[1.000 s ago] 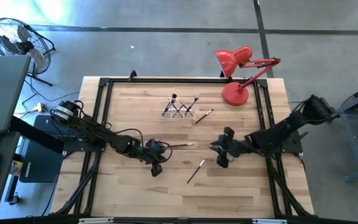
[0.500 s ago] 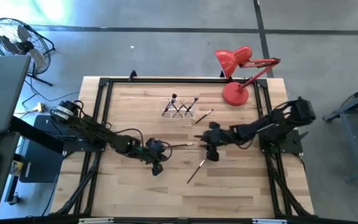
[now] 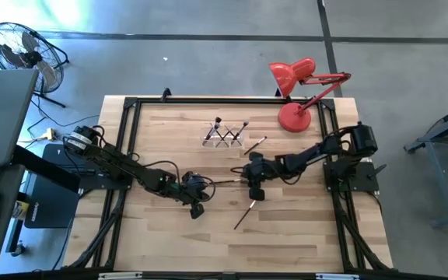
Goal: Put items in baskets/containers
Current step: Put the black eyeshadow brush into the transparent organizer
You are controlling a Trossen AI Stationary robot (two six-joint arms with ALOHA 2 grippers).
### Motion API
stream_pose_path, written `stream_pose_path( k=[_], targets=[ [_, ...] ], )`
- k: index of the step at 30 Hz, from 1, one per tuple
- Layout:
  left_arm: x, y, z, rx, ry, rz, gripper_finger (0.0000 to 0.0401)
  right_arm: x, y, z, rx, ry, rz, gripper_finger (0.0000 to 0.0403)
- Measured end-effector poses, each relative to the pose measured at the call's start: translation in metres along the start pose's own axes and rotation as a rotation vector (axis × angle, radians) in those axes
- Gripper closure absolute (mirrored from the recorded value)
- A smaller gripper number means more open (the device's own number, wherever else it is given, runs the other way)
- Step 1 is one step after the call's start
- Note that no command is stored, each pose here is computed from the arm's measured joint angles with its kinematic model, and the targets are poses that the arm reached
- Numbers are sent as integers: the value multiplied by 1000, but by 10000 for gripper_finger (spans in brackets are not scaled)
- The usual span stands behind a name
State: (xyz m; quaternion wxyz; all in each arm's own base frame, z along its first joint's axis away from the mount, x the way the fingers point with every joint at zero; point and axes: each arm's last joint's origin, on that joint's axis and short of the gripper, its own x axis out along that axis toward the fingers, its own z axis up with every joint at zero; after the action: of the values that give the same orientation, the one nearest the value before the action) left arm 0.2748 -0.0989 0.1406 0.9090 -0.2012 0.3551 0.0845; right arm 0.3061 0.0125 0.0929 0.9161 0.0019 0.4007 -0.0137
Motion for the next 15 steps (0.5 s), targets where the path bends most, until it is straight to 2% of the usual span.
stream_pose_path(
  k=[8, 15],
  targets=[
    [0, 0, 0, 0, -2, 1, 401, 0, 1, -4, -81, 38, 53, 388],
    [0, 2, 2, 19, -53, 63, 390, 0, 1, -4, -51, 33, 54, 400]
  ],
)
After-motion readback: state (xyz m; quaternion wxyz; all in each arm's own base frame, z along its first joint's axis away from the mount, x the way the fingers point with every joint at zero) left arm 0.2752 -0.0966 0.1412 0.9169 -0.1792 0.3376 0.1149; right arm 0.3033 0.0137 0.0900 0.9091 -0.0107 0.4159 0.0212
